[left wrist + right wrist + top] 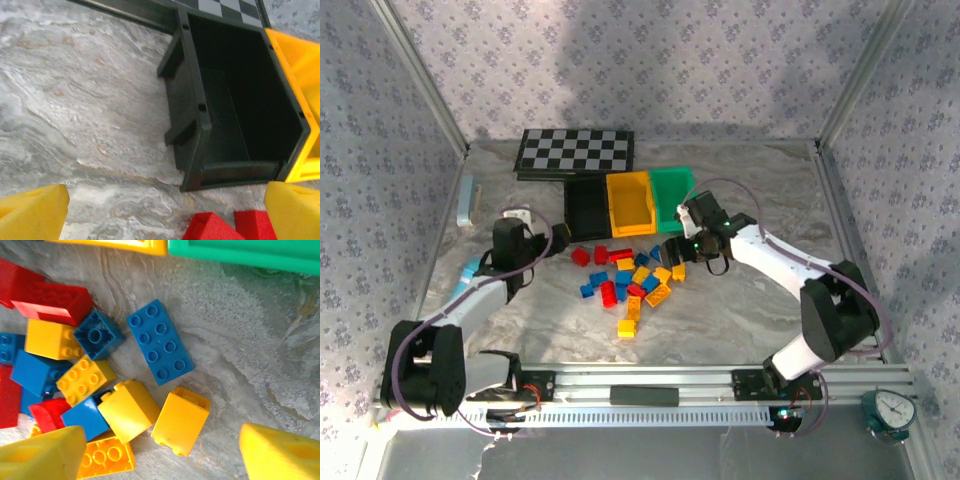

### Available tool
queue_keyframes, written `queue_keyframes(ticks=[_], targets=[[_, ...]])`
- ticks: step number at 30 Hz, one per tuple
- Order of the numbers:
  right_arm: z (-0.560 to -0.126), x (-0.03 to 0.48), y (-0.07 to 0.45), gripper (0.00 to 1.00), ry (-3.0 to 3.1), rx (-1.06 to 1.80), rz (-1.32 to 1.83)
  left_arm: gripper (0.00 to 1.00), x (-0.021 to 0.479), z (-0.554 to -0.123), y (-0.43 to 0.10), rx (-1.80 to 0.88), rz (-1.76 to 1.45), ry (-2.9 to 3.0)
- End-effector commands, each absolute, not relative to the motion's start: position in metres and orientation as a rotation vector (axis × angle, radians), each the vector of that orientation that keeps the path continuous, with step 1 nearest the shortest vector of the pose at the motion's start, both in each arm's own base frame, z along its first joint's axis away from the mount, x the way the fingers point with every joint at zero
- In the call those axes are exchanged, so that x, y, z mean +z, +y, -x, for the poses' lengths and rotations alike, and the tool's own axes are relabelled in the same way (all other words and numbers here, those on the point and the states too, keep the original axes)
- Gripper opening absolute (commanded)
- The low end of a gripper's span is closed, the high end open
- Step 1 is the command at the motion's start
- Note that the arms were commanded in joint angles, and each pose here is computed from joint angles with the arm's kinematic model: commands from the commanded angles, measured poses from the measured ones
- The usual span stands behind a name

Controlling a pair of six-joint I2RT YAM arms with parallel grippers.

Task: Sort the legos into containers by color
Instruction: Pick up the lego from the center of the table.

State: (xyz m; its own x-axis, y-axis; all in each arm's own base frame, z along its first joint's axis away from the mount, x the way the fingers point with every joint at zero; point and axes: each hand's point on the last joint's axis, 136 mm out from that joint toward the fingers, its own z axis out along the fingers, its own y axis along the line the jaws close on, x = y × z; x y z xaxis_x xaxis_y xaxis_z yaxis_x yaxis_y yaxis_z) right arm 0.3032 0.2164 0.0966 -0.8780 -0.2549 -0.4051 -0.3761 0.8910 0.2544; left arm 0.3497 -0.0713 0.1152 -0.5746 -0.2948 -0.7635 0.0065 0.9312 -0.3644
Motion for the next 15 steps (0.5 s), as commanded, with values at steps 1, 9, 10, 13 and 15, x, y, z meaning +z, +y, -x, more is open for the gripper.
queue_keyframes(ticks=[1, 9, 10, 13, 15], targets=[[-0.319, 0.093, 0.221, 0.73, 2.701, 0.385, 0.491, 1.00, 0.112, -0.342, -0.065, -0.387, 0.248, 2.152], [-0.341, 0.071, 0.250, 0.66, 2.699, 0.253, 0.516, 1.00, 0.116, -0.346, -0.063, -0.382, 0.278, 2.137], [-0.341, 0.067, 0.251, 0.66, 2.708, 0.233, 0.512, 1.00, 0.115, -0.346, -0.063, -0.386, 0.281, 2.140], [-0.344, 0.060, 0.253, 0.66, 2.727, 0.197, 0.507, 1.00, 0.114, -0.348, -0.065, -0.399, 0.290, 2.148], [-0.345, 0.055, 0.253, 0.66, 2.735, 0.178, 0.508, 1.00, 0.113, -0.348, -0.065, -0.402, 0.293, 2.154]])
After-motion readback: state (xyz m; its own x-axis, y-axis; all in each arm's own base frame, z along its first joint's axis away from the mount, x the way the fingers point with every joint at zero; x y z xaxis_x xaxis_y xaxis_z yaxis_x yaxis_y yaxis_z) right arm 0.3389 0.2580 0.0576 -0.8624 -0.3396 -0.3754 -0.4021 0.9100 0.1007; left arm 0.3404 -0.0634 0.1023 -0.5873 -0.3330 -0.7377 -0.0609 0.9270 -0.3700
